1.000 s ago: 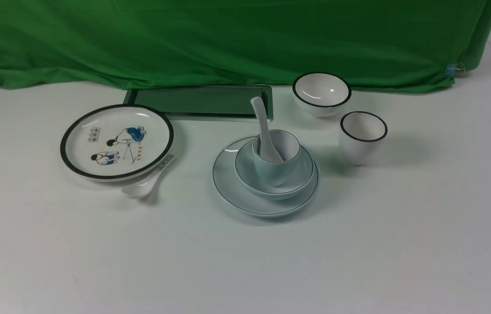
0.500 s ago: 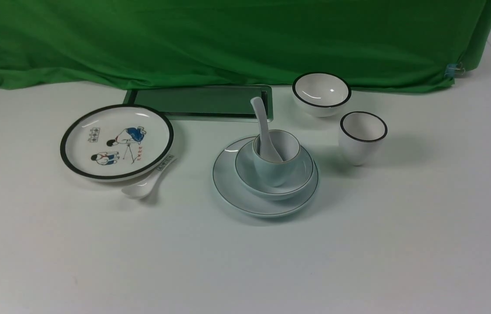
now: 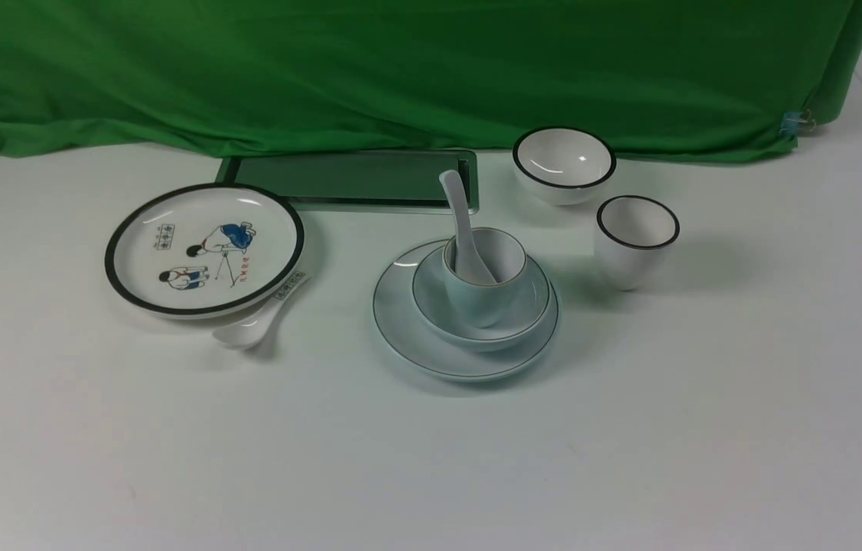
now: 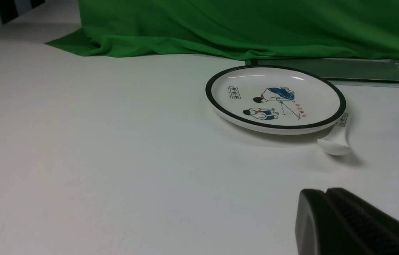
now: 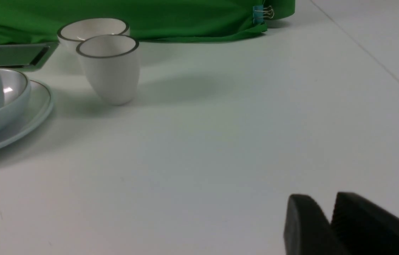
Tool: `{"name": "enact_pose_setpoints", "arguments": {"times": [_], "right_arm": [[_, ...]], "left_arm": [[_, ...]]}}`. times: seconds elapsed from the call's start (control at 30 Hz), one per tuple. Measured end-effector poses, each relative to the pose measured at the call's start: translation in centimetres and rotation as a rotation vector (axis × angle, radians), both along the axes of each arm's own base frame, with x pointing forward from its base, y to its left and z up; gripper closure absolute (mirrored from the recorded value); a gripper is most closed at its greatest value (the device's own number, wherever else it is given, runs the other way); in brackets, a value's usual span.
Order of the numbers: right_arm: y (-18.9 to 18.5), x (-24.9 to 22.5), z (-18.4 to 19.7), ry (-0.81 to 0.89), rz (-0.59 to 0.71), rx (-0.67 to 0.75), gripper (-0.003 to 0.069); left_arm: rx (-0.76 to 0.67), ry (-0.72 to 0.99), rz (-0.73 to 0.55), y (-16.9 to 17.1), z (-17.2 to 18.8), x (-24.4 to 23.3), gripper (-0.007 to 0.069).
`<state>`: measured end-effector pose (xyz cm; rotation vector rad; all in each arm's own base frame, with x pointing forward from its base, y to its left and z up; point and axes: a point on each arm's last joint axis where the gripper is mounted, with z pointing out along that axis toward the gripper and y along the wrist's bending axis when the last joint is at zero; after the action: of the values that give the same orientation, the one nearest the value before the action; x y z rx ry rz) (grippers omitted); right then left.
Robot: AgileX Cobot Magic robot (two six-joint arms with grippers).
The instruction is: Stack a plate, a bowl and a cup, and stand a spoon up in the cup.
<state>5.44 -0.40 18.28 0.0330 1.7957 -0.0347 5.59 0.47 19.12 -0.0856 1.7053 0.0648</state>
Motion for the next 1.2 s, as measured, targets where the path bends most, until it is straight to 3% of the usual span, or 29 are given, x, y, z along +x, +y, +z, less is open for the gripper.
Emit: {"name": "enact_pose_setpoints", "arguments": {"times": [1.2], "right_arm": [[0.00, 0.00, 0.00, 0.000, 0.000, 0.000, 0.0417]], "left_arm": [[0.018, 0.000, -0.002, 0.00, 0.02, 0.00, 0.0655]]}}
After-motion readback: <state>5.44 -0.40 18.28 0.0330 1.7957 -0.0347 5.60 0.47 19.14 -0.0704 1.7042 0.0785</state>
